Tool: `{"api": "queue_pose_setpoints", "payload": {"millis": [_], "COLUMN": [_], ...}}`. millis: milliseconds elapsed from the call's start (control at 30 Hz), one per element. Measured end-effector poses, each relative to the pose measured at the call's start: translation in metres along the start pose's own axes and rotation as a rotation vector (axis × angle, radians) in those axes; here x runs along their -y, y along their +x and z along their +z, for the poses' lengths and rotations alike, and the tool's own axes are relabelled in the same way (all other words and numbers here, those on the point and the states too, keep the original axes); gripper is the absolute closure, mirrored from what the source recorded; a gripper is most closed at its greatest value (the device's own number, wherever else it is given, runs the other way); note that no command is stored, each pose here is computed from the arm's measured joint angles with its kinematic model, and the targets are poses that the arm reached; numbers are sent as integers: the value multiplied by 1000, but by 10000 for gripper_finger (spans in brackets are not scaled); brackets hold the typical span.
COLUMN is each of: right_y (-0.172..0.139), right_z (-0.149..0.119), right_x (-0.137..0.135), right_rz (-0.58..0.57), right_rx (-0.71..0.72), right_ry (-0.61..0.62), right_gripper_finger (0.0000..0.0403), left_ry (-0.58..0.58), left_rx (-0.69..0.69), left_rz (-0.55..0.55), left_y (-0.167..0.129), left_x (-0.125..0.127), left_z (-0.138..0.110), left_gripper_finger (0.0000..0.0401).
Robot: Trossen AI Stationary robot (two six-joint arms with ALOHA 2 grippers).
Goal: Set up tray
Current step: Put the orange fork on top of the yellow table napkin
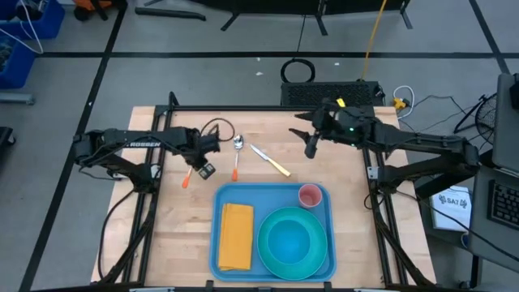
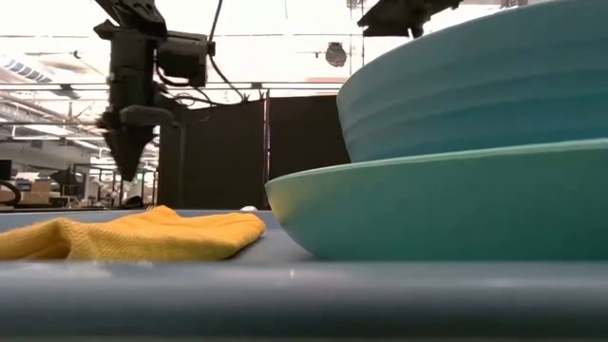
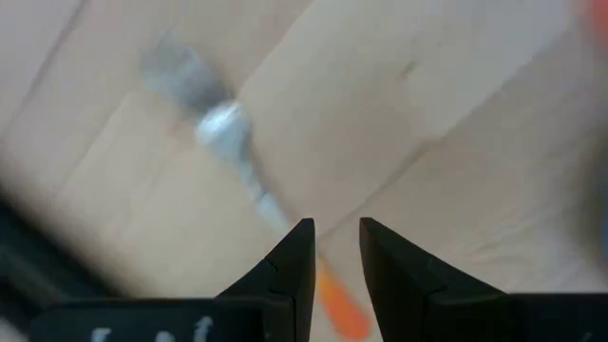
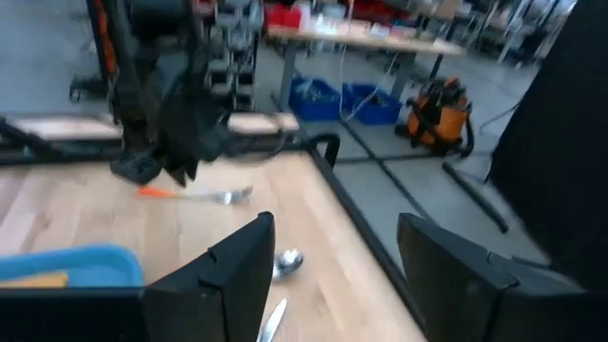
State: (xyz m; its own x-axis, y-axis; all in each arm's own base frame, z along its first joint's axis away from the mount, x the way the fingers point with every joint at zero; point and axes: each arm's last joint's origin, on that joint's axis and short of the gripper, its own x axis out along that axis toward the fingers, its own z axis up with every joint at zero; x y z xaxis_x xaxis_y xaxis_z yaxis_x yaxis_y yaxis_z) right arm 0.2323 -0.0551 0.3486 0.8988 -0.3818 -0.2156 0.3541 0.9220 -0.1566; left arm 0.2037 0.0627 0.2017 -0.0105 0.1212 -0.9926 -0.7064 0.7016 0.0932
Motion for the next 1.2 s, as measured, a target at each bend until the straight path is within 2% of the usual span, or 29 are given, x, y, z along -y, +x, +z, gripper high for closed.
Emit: {"api": "queue_pose_setpoints", "payload": {"millis": [100,267,433,533,633,767,900,1067,1200], "right_y": [-7,-9,-8,-8,-8,-8,-8,-8,-8], "right_z": [-7,-18,-23,-23,-21,-20,-20,-20,-20], "right_x": [3,2,1,1,1,1,1,1,1], "right_rz": [-13,-23,-17,-16,-18,-18,-18,-17,-16], "right_rx": [35,78,70,71,90,100,99,99,99], "right_ry": [-1,-7,-14,-21,-30,-29,-26,-18,-11], "right_gripper_finger": [190,190,190,190,190,190,190,190,190], "left_ry": [-47,-51,-144,-216,-261,-252,-217,-224,-300], "left_rx": [-38,-54,-134,-192,-218,-200,-136,-61,23], "left_rz": [36,-1,74,115,103,69,8,-49,-143], "left_y": [-1,0,24,47,61,60,46,29,24], "left_x": [0,4,-9,-20,-26,-27,-26,-30,-30], "left_z": [-7,-9,-27,-41,-49,-48,-40,-32,-24], "left_gripper_finger": [313,313,307,279,235,173,138,135,146]}}
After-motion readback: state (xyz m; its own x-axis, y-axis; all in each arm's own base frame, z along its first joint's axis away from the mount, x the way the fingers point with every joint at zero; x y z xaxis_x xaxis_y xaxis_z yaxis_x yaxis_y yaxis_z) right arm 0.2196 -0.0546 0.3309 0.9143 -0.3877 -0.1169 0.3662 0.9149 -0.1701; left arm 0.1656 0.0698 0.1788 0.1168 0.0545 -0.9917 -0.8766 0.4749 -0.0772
